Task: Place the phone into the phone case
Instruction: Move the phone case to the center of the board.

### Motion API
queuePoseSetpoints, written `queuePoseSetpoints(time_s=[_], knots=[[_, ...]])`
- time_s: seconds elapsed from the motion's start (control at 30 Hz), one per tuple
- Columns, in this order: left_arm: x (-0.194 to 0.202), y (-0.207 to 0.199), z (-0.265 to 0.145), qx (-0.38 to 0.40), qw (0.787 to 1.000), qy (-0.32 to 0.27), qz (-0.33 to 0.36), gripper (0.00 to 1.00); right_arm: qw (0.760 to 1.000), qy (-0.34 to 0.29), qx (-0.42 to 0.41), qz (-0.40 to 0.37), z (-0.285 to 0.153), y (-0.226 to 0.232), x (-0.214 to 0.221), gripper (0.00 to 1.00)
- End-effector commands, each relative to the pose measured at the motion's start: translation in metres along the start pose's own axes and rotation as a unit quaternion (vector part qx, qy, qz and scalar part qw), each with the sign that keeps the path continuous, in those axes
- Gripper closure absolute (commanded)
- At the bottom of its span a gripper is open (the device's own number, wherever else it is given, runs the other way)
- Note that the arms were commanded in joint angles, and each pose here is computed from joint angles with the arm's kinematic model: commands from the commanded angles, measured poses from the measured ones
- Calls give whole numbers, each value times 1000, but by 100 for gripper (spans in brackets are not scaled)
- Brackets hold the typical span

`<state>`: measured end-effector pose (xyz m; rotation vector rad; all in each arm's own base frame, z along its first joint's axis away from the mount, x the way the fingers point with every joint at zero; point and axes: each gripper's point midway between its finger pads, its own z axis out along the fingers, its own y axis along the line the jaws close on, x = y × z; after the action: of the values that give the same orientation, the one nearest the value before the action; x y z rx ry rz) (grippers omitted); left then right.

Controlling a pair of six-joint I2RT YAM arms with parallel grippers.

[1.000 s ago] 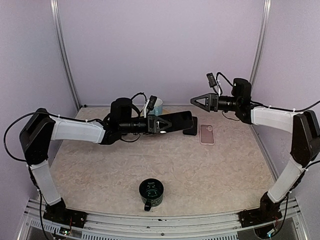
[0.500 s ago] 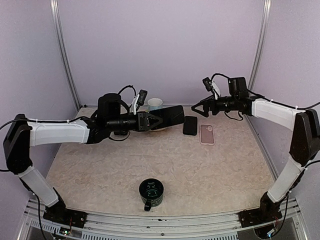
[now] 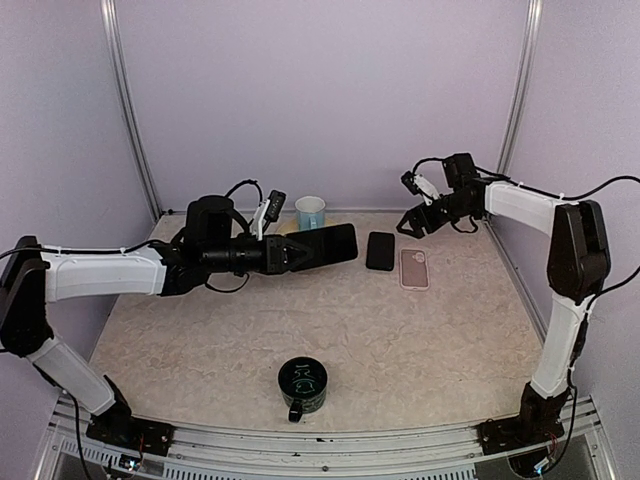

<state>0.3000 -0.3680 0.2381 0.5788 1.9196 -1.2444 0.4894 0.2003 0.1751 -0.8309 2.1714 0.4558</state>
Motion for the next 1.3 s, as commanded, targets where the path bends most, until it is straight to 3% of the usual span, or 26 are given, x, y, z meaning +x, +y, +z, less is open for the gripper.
queuePoseSetpoints(time_s=[0.0, 0.43, 0.9, 1.27], knots=[[-24, -16, -14, 12, 999, -39, 32, 100, 998, 63, 22, 15, 11, -32, 35, 21], [-21, -14, -16, 9, 999, -39, 30, 100, 991, 129, 26, 27, 57, -66, 78, 25], [-17, -15, -13, 14, 999, -39, 22, 100, 991, 124, 28, 48, 78, -101, 86, 28], [-16, -14, -11, 14, 999, -39, 14, 100, 991, 119, 16, 51, 90, -103, 88, 35]])
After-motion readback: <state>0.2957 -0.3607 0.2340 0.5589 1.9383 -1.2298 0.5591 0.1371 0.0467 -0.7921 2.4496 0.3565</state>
